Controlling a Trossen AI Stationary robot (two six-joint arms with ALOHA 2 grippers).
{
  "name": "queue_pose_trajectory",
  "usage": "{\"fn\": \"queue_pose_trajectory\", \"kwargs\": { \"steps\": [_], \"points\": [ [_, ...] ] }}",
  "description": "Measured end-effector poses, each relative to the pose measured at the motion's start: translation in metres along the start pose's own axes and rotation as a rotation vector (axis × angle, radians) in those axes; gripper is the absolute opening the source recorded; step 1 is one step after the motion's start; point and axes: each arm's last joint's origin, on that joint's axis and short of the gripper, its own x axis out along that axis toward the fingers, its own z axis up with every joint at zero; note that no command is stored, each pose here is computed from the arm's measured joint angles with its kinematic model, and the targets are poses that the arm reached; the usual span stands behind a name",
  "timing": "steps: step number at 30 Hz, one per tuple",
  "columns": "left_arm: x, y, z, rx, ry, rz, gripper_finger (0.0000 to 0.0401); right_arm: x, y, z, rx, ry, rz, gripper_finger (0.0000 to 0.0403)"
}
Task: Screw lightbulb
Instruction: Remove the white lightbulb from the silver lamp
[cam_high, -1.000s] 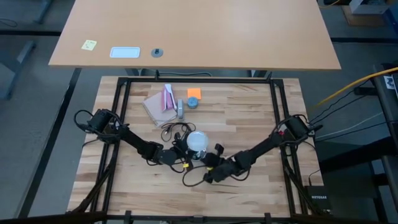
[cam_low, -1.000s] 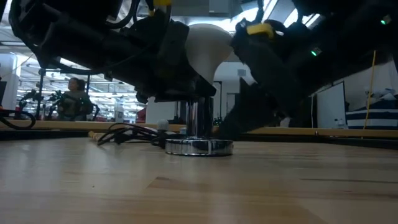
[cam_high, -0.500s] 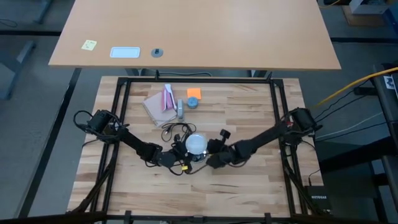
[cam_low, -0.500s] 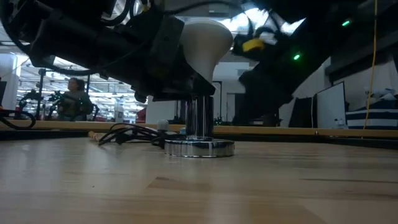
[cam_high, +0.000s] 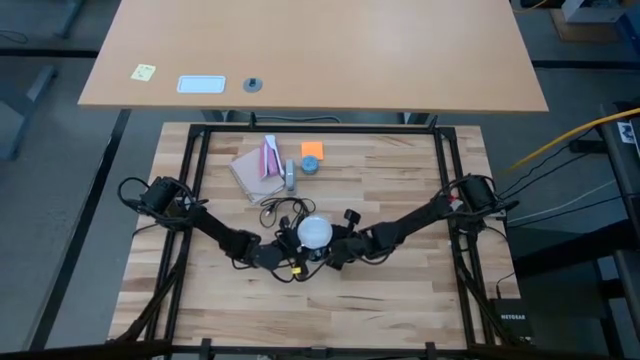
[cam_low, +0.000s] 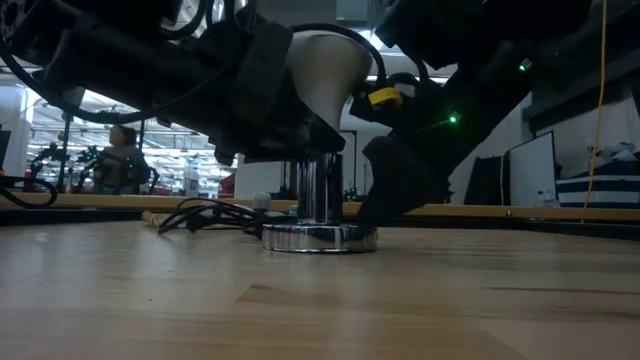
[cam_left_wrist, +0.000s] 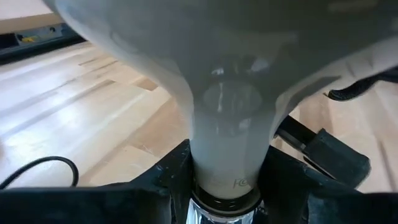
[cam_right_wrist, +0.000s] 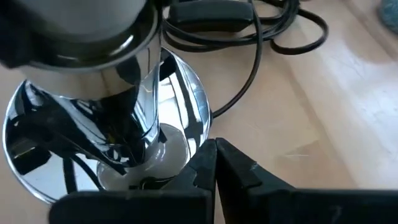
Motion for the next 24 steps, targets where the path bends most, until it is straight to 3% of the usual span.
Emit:
{"fn": "queue_pose_trajectory", "kwargs": {
  "steps": [15,18,24],
  "points": [
    [-0.001,-0.002,0.001,-0.057,-0.003,-0.021,0.0143,-0.009,0.033,-0.012,0.149,-0.070,0.089,0.0010],
    [0.000,-0.002,0.003,-0.067,-0.013,-0.015,0.0143,-0.003,0.049,-0.017,0.229,-0.117,0.166,0.0010],
    [0.002,0.003,0.001,-0.049,-0.018,0.050,0.0143,-0.007,0.062,-0.016,0.263,-0.180,0.257,0.0010]
  ]
}}
